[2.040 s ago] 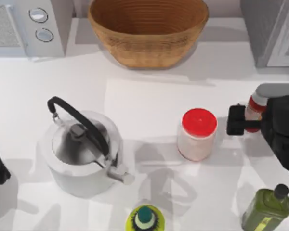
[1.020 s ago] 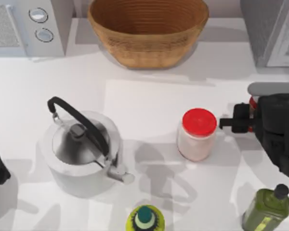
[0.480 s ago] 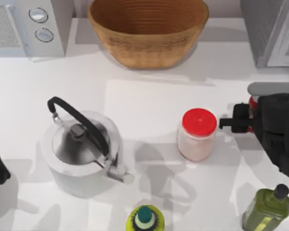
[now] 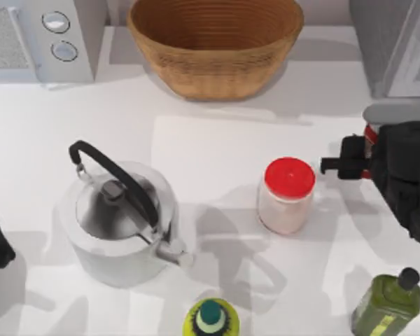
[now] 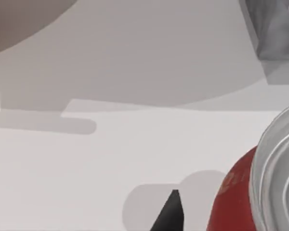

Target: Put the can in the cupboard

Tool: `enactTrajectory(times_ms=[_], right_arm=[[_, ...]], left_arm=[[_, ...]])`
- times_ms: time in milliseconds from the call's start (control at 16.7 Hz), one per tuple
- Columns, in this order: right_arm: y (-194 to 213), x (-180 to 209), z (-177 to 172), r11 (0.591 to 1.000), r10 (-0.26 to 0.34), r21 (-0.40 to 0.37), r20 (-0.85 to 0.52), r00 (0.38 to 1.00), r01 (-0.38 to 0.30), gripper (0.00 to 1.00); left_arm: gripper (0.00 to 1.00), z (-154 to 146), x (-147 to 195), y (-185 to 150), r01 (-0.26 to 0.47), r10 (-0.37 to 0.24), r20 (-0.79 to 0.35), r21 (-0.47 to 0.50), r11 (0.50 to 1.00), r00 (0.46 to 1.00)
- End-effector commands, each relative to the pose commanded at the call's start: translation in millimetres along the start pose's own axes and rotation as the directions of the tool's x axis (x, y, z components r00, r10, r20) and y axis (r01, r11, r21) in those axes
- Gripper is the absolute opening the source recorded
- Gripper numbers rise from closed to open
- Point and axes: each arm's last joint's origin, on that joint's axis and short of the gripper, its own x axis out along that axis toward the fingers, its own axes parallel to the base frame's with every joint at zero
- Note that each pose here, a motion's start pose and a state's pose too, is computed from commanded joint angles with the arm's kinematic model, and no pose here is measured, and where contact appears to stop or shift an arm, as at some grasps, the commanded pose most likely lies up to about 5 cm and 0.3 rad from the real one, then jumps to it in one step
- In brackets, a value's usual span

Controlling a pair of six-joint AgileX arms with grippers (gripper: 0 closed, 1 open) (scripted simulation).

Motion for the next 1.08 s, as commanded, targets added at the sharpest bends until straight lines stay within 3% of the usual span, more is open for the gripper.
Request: enactTrajectory(times_ms=[420, 780, 1080], right_arm=[[7.8, -34.2, 52.9, 0.997, 0.069, -0.02, -0.039, 0.997, -0.069, 0.0], [4.8, -61.2, 108.4, 1.0, 0.005, -0.012, -0.043, 0.999, -0.006, 0.0], [3.7, -62.1, 110.9, 1.0, -0.006, -0.008, -0.046, 0.999, 0.006, 0.0]], left_arm=[[1.0, 0.0, 0.0, 0.0, 0.0, 0.0, 0.0, 0.0, 1.0, 1.0], [1.0, 0.0, 0.0, 0.0, 0.0, 0.0, 0.0, 0.0, 1.0, 1.0], [1.0, 0.0, 0.0, 0.0, 0.0, 0.0, 0.0, 0.0, 1.0, 1.0]])
